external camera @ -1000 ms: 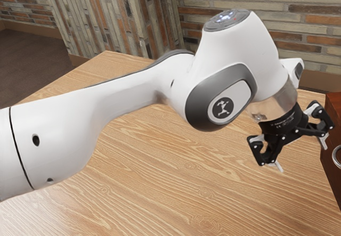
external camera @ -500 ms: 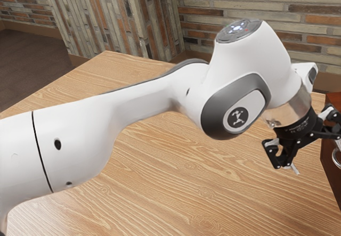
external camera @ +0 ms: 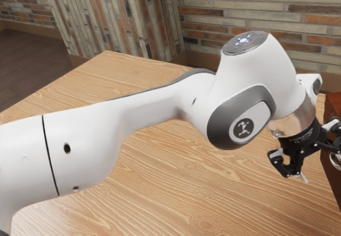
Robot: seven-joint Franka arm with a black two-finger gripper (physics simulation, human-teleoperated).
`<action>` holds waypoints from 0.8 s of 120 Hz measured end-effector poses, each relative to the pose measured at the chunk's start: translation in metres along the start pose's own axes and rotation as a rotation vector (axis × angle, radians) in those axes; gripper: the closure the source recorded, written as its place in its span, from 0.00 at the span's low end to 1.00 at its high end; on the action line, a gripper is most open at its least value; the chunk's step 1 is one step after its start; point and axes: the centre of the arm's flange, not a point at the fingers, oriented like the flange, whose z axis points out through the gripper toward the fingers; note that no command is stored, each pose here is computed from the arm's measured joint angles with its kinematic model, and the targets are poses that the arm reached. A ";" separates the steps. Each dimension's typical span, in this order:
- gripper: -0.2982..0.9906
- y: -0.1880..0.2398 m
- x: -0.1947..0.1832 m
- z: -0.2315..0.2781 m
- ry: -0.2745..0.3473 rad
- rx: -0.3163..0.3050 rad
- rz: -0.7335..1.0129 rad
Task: Pull the drawer handle with one arm to open the drawer
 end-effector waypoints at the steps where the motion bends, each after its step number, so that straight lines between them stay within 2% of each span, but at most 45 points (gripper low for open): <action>1: 0.42 0.000 0.000 0.000 0.000 0.001 0.000; 31: 0.48 -0.007 -0.003 -0.005 0.005 0.008 0.002; 96: 0.50 -0.037 -0.002 -0.023 0.026 0.043 -0.004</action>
